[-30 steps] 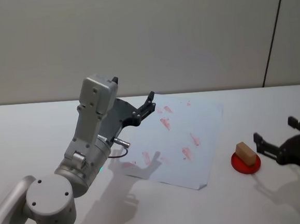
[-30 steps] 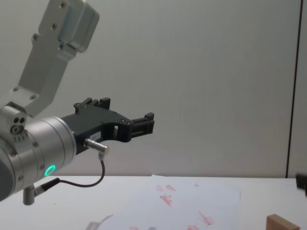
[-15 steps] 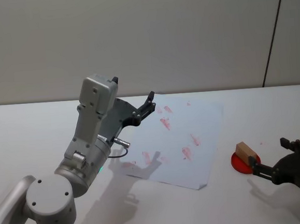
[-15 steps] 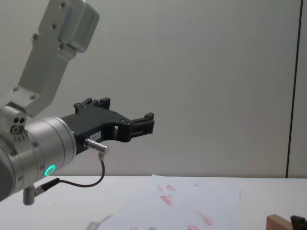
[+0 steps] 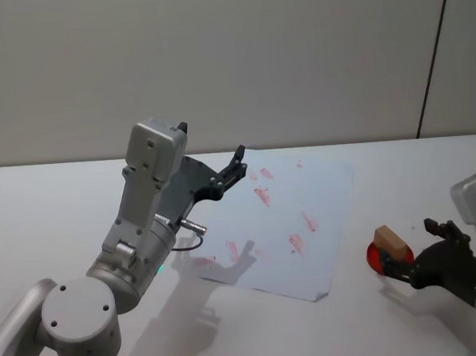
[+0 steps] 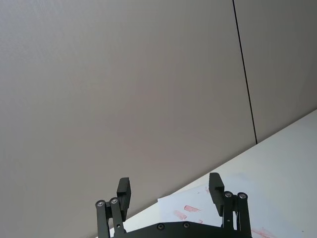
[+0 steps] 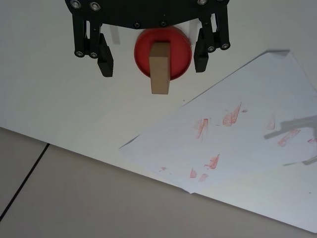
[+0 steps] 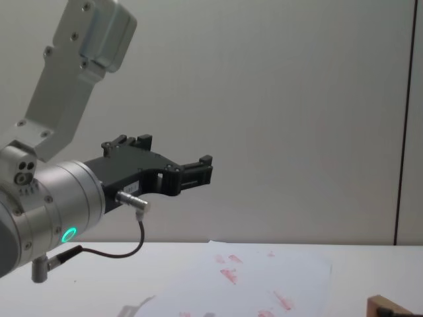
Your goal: Use the one hand to pick up the stamp and affix it onto the A4 paper.
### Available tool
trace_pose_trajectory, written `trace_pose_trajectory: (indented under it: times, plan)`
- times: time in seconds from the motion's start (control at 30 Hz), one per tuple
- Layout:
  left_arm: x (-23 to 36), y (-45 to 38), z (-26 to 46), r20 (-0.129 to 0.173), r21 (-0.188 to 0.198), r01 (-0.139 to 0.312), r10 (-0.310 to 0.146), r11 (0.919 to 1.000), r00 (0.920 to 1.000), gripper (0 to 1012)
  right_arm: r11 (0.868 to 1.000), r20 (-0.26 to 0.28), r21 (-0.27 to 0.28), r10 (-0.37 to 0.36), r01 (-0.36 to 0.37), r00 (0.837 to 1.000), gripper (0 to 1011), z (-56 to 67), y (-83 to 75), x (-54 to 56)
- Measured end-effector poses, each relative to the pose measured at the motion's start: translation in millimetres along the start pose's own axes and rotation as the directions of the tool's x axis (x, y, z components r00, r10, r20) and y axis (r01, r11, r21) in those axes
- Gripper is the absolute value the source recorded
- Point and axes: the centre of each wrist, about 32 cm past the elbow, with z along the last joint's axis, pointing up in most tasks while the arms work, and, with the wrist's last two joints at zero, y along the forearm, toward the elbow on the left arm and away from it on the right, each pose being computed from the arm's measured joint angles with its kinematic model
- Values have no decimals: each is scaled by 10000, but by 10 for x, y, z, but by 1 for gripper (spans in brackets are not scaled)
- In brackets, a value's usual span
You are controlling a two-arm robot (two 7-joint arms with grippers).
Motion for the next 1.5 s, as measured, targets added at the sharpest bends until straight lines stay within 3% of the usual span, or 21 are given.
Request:
trace_pose_trajectory:
  times: [0.7,0.83,1.07,1.5]
  plan:
    - [0,0,0,0,0,1,-1,10000,10000,1003,9992,22,-389,88,-87,10000,1001,-31,273,-86]
    - [0,0,0,0,0,1,-1,10000,10000,1003,9991,22,-407,88,-87,10000,948,-34,286,-91]
    - [0,0,0,0,0,1,-1,10000,10000,1003,9990,22,-438,82,-81,10000,770,-37,316,-104]
    - [0,0,0,0,1,1,-1,10000,10000,1003,9989,30,-454,69,-67,10000,335,-37,335,-110]
